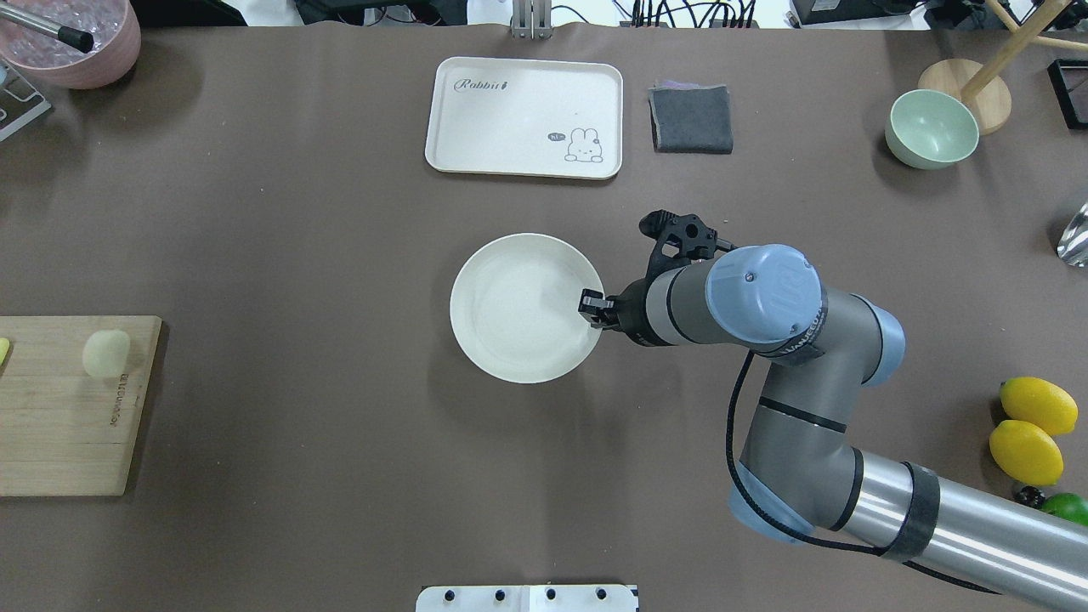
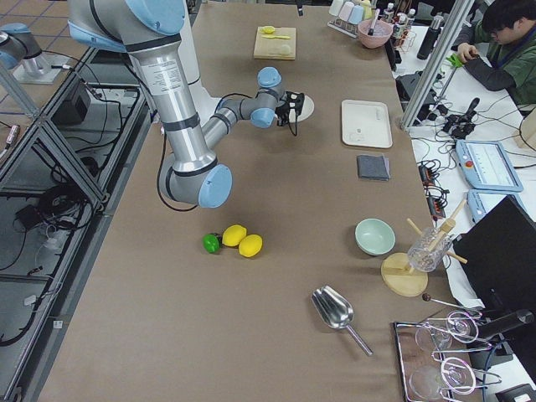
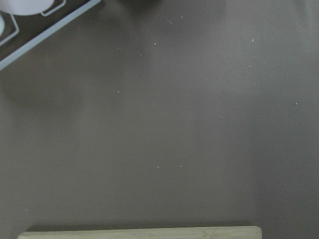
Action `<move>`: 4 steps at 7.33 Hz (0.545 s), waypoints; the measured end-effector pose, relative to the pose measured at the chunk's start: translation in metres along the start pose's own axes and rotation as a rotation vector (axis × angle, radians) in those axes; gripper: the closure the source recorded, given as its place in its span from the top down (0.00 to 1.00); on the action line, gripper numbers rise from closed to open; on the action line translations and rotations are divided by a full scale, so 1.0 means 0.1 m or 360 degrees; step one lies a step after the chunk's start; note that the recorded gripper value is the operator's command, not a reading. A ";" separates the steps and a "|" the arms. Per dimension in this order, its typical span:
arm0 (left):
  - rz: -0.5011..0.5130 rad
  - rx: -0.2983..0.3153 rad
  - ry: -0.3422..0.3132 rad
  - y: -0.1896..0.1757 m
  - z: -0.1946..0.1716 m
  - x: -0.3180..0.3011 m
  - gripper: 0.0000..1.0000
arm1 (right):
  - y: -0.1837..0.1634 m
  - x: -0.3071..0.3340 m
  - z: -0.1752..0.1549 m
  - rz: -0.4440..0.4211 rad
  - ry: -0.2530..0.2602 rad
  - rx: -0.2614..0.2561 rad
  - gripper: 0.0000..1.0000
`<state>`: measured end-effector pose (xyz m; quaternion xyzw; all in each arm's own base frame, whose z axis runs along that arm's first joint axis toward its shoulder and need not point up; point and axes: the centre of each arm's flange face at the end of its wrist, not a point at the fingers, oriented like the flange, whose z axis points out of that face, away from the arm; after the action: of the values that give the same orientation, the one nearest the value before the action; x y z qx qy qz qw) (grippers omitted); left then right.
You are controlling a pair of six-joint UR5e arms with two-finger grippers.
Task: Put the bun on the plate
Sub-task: 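Drag the white plate with the right gripper toward the table centre, release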
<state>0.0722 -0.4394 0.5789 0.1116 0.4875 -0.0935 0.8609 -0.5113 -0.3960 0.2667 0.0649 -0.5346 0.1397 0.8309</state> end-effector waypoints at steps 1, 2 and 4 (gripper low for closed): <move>-0.0015 -0.0003 -0.0012 0.11 0.15 0.15 0.98 | 0.11 -0.04 0.06 -0.0008 -0.0001 0.0000 0.00; -0.0013 -0.0013 -0.0024 0.18 0.25 0.24 0.98 | 0.20 -0.07 0.12 -0.0015 0.0004 0.0000 0.00; 0.0010 -0.0038 -0.0040 0.28 0.40 0.33 0.98 | 0.30 -0.07 0.29 -0.0020 0.0038 -0.0007 0.00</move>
<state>0.1296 -0.4258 0.5729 0.1015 0.4774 -0.0864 0.8685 -0.5483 -0.3755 0.2707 0.0649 -0.5246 0.1340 0.8383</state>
